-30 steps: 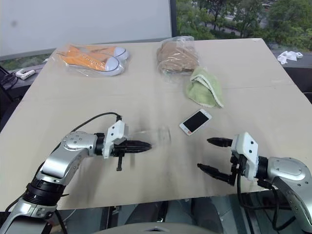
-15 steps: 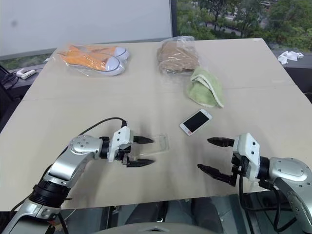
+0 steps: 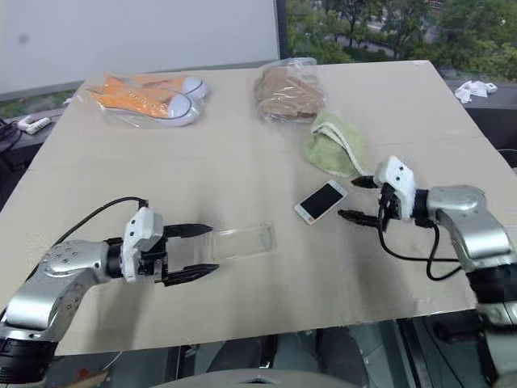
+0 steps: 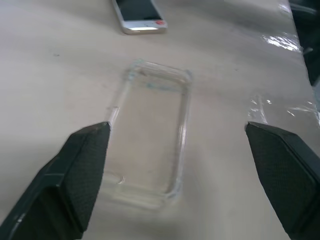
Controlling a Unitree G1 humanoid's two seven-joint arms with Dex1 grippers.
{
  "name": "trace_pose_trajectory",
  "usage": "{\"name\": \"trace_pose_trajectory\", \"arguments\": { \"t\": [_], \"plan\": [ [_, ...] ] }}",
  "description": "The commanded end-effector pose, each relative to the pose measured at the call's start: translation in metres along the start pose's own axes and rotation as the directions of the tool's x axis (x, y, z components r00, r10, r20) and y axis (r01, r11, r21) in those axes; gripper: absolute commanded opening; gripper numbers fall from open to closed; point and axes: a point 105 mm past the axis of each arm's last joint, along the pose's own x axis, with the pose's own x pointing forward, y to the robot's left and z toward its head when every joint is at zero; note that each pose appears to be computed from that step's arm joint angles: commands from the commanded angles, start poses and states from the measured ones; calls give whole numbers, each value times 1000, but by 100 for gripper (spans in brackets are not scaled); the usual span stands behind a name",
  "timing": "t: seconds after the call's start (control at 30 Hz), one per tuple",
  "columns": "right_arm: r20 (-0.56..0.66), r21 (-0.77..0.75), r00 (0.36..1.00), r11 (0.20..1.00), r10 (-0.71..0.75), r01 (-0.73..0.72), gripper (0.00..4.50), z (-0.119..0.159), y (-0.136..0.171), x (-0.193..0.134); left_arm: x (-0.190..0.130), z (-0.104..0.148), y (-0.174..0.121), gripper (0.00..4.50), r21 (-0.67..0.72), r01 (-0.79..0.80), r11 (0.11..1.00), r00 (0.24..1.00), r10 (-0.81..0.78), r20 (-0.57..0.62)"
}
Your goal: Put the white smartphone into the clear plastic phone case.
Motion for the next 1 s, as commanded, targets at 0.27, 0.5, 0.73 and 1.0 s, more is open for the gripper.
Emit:
{"name": "trace_pose_trajectory", "arguments": {
  "t": [0.27, 0.5, 0.73, 1.0],
  "plan": [
    [4, 182, 988, 972, 153, -151, 450, 19, -31, 59, -7, 34, -18, 443, 37, -26, 999, 998, 24, 56],
    [-223, 201, 974, 980, 33, 12, 450, -11, -50, 70, -5, 43, -16, 443, 28, -78, 997, 994, 76, 76],
    [-337, 276, 919, 955, 203, -110, 450, -31, -37, 44, -10, 41, 8, 443, 97, -225, 969, 974, 223, 36],
    [-338, 350, 889, 918, 309, -186, 450, -46, -23, 16, 0, 42, 8, 443, 101, -198, 975, 980, 194, 42]
  ]
}}
